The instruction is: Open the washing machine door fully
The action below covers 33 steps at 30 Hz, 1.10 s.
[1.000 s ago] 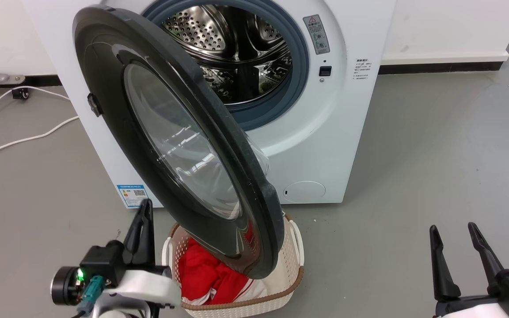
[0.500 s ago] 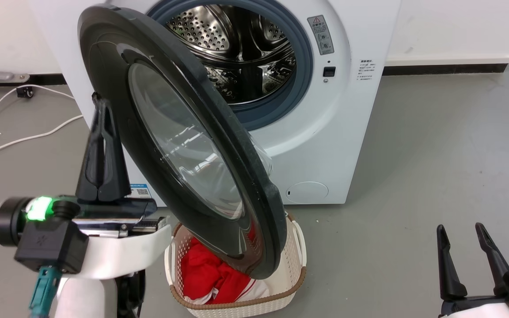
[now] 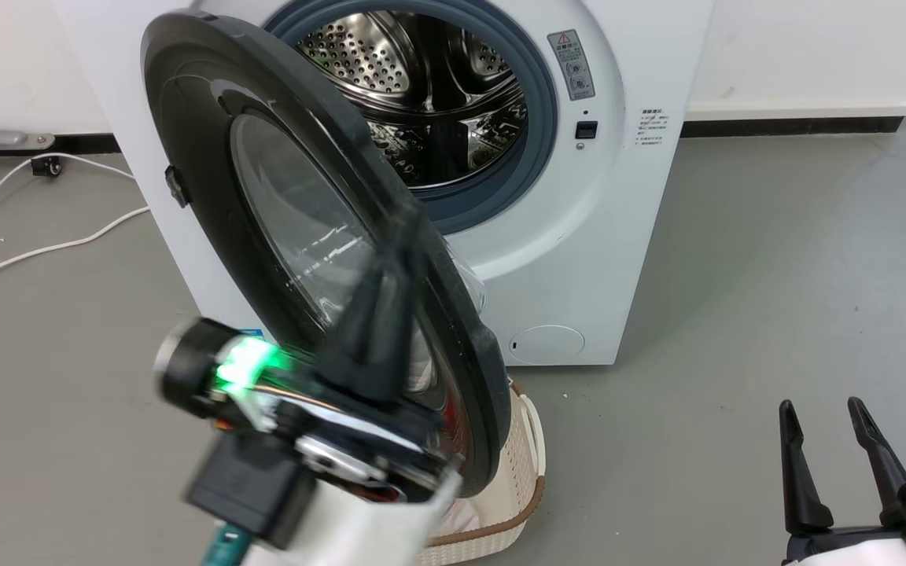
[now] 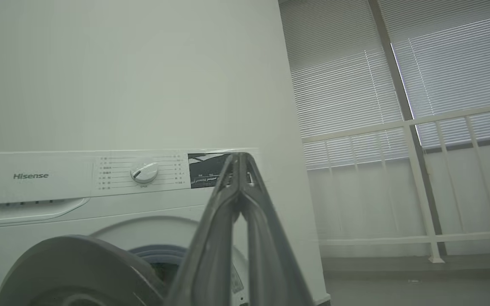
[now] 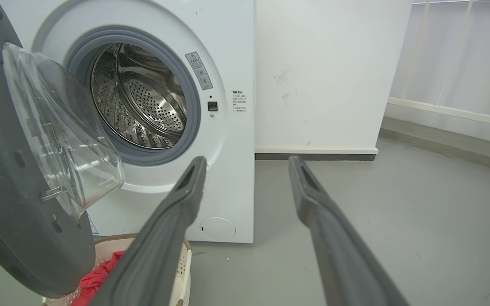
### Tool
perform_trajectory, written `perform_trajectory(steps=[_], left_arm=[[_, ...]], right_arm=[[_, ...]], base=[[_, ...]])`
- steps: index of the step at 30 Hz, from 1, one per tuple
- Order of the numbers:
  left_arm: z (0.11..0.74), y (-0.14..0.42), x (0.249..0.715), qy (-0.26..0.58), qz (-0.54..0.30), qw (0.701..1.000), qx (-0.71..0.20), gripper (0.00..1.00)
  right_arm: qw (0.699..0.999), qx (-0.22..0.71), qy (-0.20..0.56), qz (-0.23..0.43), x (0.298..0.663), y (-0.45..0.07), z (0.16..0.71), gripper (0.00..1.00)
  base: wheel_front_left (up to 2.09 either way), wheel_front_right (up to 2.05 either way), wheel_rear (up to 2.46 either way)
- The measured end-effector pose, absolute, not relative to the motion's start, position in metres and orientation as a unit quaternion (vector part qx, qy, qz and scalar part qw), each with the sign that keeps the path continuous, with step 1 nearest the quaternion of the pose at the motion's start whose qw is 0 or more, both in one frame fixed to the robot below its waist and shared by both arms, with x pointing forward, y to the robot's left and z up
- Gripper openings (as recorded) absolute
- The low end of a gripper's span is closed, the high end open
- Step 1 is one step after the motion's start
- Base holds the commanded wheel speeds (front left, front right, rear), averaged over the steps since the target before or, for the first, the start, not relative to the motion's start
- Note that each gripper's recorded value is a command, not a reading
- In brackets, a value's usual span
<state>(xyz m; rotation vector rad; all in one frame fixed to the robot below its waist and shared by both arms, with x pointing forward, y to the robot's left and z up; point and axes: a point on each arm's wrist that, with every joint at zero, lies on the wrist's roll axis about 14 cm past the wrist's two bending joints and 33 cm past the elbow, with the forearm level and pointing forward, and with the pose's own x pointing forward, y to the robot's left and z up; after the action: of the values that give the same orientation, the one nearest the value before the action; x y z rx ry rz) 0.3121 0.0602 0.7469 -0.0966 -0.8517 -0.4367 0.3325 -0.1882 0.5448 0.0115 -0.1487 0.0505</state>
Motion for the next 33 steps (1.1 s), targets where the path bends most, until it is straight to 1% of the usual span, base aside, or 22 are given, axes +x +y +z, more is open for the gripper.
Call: perform_trajectory(steps=[8,16,20,24,33], left_arm=[[0.686,-0.002,0.305,-0.29,-0.32,0.899,-0.076,0.0],[0.616,-0.048,0.28,-0.151,-0.402,0.896,-0.11,0.0],[0.584,-0.055,0.279,-0.098,-0.41,0.9,-0.113,0.0],[0.555,-0.046,0.294,-0.062,-0.385,0.914,-0.108,0.0],[0.535,-0.034,0.338,-0.055,-0.345,0.933,-0.083,0.0]], right_arm=[[0.998,0.007,-0.065,0.025,0.333,-0.188,0.54,1.0],[0.998,0.007,-0.057,0.027,0.336,-0.187,0.536,1.0],[0.998,0.008,-0.051,0.028,0.339,-0.186,0.533,1.0],[0.998,0.009,-0.047,0.03,0.342,-0.185,0.531,1.0],[0.999,0.009,-0.036,0.018,0.347,-0.192,0.523,1.0]], base=[[0.0,0.0,0.0],[0.0,0.0,0.0],[0.0,0.0,0.0],[0.0,0.0,0.0],[0.0,0.0,0.0]])
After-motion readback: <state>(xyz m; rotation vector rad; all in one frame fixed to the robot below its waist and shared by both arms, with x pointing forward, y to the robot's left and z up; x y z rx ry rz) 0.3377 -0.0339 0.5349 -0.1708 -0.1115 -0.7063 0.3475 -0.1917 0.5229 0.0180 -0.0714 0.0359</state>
